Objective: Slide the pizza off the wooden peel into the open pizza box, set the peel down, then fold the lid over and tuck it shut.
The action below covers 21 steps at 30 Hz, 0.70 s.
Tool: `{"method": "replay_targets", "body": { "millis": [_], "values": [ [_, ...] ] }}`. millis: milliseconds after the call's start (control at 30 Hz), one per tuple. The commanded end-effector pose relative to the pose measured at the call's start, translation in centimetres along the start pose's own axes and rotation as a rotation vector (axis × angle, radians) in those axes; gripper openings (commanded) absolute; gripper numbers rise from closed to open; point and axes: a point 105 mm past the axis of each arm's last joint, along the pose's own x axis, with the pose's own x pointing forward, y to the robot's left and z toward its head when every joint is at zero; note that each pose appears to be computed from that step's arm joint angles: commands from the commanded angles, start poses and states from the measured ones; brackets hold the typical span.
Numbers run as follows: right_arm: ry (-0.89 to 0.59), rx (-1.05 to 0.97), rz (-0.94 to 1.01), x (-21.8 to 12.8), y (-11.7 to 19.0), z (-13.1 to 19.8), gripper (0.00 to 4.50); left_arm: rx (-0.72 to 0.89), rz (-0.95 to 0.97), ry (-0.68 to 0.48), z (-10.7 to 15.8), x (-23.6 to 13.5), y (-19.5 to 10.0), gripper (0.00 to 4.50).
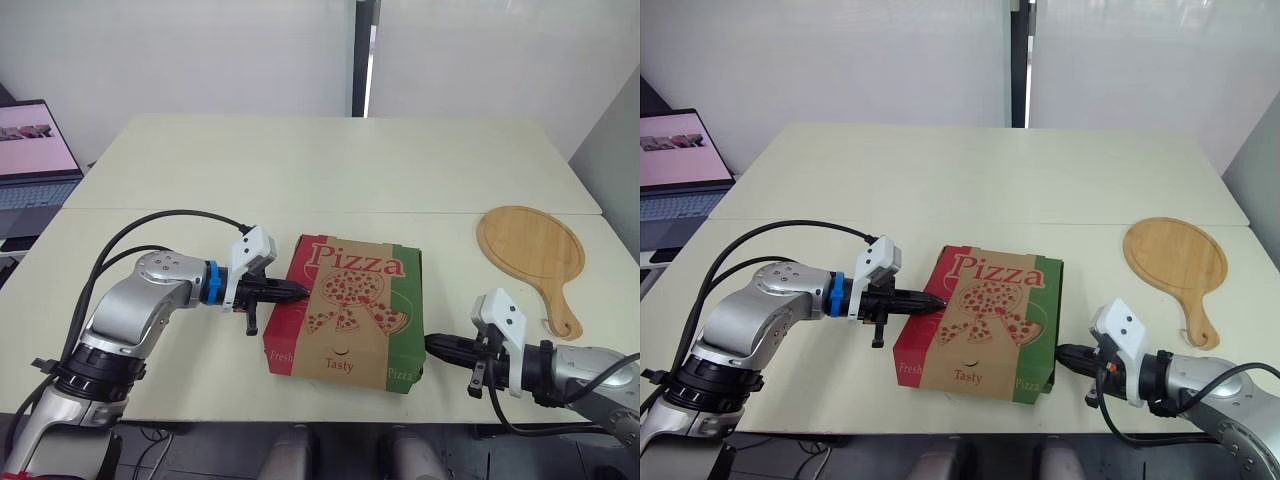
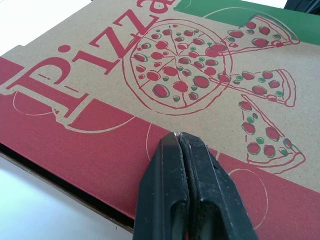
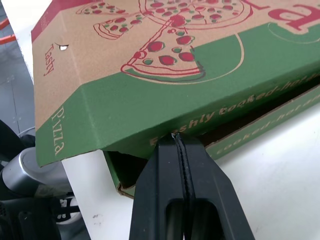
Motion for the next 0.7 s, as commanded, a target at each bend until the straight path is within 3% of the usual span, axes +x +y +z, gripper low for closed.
{"method": "replay_targets", "body": {
  "millis": [33, 433, 700],
  "values": [
    [-0.031, -0.048, 0.02, 0.0, 0.3, 0.9, 0.0, 0.024, 0.014, -0.024, 0.9, -0.4, 0.2, 0.03],
    [-0.014, -0.084, -0.028, -0.1, -0.3, 0.5, 0.0, 0.026, 0.015, -0.022, 0.8, -0.4, 0.5, 0.03],
    [0.082, -0.135, -0.077, -2.8, -2.2, 0.0, 0.0, 0.03, 0.021, -0.021, 0.8, -0.6, 0.7, 0.03]
  ]
}}
